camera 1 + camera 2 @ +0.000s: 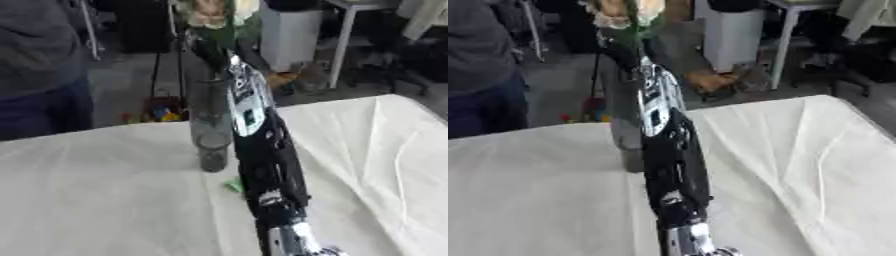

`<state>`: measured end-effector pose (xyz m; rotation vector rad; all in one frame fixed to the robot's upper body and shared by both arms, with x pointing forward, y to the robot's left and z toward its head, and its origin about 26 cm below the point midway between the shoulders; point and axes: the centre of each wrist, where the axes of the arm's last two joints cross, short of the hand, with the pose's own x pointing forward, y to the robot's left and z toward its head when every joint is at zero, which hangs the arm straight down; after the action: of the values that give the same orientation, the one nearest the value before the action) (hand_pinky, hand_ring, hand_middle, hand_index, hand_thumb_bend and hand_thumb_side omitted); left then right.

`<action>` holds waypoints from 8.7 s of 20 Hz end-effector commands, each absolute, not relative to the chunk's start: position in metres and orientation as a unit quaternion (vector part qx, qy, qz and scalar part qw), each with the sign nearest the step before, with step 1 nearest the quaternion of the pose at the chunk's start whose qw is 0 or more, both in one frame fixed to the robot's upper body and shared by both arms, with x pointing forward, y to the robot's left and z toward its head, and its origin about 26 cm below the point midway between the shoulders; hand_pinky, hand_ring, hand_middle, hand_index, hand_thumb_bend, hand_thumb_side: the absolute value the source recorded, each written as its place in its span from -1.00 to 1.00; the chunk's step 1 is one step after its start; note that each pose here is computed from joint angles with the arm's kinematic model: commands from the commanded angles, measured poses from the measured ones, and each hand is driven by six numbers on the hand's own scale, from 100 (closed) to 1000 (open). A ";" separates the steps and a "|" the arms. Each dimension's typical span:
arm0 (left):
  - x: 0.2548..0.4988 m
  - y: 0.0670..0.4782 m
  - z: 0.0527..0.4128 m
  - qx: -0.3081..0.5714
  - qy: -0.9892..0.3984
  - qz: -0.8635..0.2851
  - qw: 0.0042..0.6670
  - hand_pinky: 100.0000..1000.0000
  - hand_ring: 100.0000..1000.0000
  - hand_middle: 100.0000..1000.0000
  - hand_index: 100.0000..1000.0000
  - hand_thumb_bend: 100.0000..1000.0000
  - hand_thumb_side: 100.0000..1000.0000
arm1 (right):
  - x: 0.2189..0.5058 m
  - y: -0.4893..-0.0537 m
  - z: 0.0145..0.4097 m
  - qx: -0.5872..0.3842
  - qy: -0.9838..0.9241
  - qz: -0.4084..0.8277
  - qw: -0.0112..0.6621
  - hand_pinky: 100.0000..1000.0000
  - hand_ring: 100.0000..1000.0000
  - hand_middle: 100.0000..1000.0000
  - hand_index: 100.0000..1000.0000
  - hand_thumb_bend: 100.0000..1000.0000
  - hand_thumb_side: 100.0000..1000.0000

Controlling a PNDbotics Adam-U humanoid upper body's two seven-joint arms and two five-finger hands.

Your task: Arrange flowers into the vase.

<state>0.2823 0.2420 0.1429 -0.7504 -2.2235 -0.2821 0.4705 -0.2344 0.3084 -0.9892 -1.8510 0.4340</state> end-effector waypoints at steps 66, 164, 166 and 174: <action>0.279 0.261 0.133 -0.267 -0.857 -0.104 0.429 0.17 -0.03 -0.22 0.32 0.43 0.40 | 0.501 -0.211 0.270 -0.307 -0.769 0.239 0.507 0.69 0.66 0.09 0.04 -1.00 0.34; 0.273 0.286 0.117 -0.210 -0.857 -0.101 0.459 0.17 -0.02 -0.21 0.31 0.42 0.40 | 0.463 -0.396 0.234 -0.435 -0.658 0.283 0.545 0.86 0.92 0.68 0.83 0.03 0.71; 0.272 0.288 0.117 -0.204 -0.860 -0.098 0.457 0.17 -0.02 -0.20 0.30 0.42 0.40 | 0.453 -0.414 0.233 -0.456 -0.651 0.252 0.552 0.84 0.92 0.66 0.80 0.01 0.71; 0.269 0.295 0.117 -0.182 -0.867 -0.089 0.456 0.18 -0.02 -0.21 0.29 0.41 0.40 | 0.409 -0.466 0.238 -0.499 -0.653 0.113 0.558 0.74 0.90 0.60 0.73 -0.08 0.68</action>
<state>0.2698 0.2898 0.1075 -0.4780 -2.1129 -0.1904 0.4206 -0.4503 0.2065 -1.1030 -1.4982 0.3317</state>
